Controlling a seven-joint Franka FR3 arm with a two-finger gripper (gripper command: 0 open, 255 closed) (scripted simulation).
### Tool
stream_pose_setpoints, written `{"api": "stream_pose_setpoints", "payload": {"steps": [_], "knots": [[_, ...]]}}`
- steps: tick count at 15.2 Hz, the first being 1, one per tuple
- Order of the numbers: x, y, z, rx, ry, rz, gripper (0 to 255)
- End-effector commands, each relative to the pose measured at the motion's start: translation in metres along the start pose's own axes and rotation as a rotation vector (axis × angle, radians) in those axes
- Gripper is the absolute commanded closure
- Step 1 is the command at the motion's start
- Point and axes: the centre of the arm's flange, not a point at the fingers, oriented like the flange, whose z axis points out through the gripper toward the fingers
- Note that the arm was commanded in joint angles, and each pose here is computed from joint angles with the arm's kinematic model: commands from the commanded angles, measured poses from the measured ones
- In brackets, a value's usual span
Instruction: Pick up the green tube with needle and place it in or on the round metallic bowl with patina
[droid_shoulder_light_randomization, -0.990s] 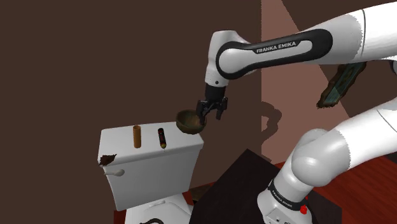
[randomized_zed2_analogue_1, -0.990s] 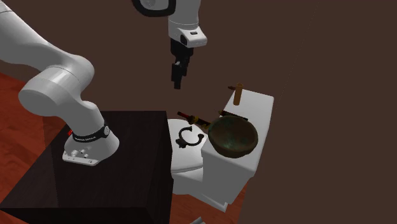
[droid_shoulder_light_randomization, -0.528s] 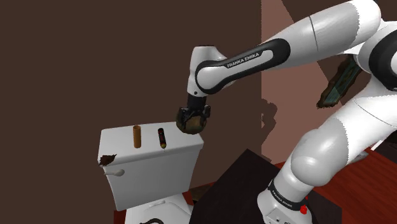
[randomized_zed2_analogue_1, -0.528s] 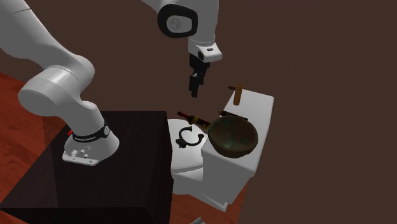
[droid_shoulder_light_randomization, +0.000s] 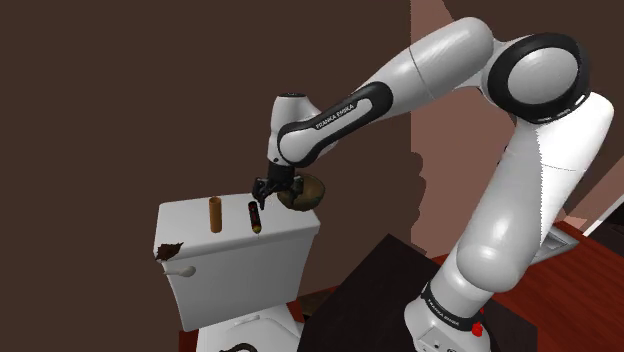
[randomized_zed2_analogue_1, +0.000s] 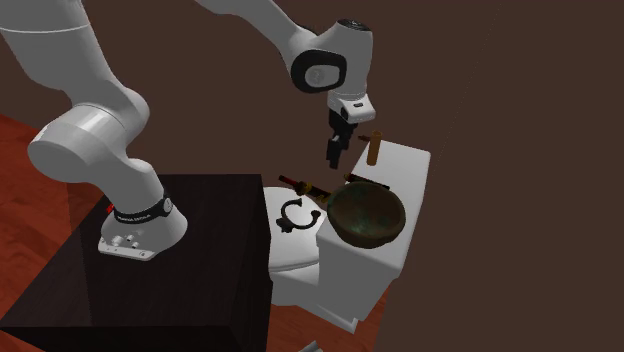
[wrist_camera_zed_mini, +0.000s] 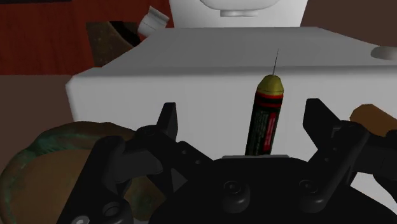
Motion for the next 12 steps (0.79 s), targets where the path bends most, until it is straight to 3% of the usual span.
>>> {"api": "stream_pose_setpoints", "payload": {"steps": [1, 6, 12], "knots": [[0.015, -0.014, 0.016, 0.005, 0.013, 0.033, 0], [0.057, -0.039, 0.053, 0.014, 0.042, 0.109, 0], [0.058, -0.040, 0.084, 0.014, 0.042, 0.109, 0]]}}
